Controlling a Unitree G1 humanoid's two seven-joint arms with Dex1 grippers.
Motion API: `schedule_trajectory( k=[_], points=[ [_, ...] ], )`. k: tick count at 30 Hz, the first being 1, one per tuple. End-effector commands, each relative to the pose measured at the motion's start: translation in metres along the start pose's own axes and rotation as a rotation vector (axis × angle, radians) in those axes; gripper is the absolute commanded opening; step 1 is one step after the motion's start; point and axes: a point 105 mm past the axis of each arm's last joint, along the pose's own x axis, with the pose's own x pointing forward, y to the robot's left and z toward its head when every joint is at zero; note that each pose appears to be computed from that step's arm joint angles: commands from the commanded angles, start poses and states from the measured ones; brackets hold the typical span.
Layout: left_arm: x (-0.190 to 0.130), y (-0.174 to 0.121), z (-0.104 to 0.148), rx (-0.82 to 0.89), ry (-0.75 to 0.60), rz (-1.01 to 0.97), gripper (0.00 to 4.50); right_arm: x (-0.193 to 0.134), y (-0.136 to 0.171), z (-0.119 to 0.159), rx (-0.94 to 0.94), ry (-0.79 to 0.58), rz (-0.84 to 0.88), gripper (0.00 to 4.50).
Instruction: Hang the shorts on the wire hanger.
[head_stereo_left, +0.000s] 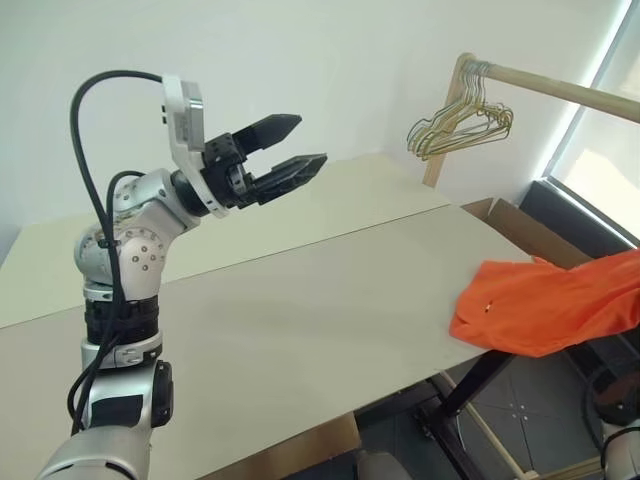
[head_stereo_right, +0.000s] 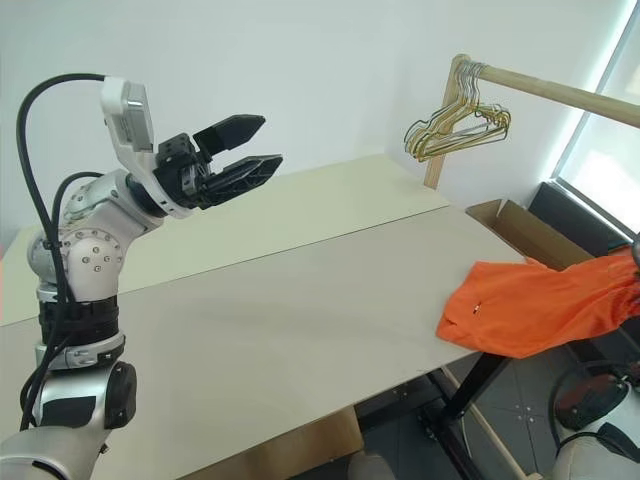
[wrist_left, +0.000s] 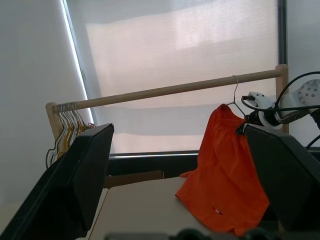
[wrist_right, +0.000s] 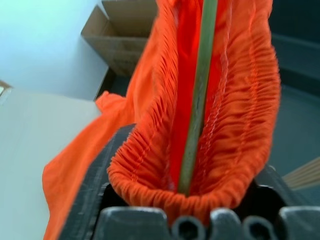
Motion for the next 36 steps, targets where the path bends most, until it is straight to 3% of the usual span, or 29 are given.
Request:
schedule_trajectory(
  k=[1,4,12,15,19,23,26,28,32,36],
  points=[
    [-0.002,-0.003,0.007,0.023,0.000,-0.008,4.50,-0.012,0.004,0.020,-0.015,-0.138,-0.004,3.61],
    [-0.003,-0.003,0.006,0.024,0.008,-0.011,4.50,-0.014,0.002,0.020,-0.028,-0.167,-0.033,4.44],
    [-0.003,-0.004,0.007,0.026,0.015,-0.018,4.50,-0.038,-0.006,0.048,-0.147,-0.473,-0.251,4.44],
    [-0.003,-0.003,0.006,0.024,0.020,-0.019,4.50,-0.061,0.004,0.067,-0.225,-0.699,-0.344,4.44],
    [-0.005,0.000,0.005,0.033,0.041,-0.006,4.50,-0.093,0.032,0.082,-0.328,-1.001,-0.327,4.44],
    [-0.010,0.003,0.000,0.041,0.068,0.020,4.50,-0.128,0.079,0.085,-0.374,-1.234,-0.076,4.44],
    [-0.017,0.005,-0.005,0.061,0.081,0.062,4.50,-0.151,0.133,0.068,-0.467,-1.287,0.281,4.44],
    [-0.024,0.006,-0.009,0.089,0.095,0.098,4.50,-0.162,0.165,0.049,-0.517,-1.252,0.538,4.44],
    [-0.042,0.006,-0.019,0.150,0.139,0.191,4.50,-0.173,0.213,0.001,-0.597,-1.056,1.002,4.44],
    [-0.061,-0.004,-0.034,0.173,0.240,0.218,4.50,-0.174,0.239,-0.038,-0.686,-0.928,1.233,4.44]
  ],
)
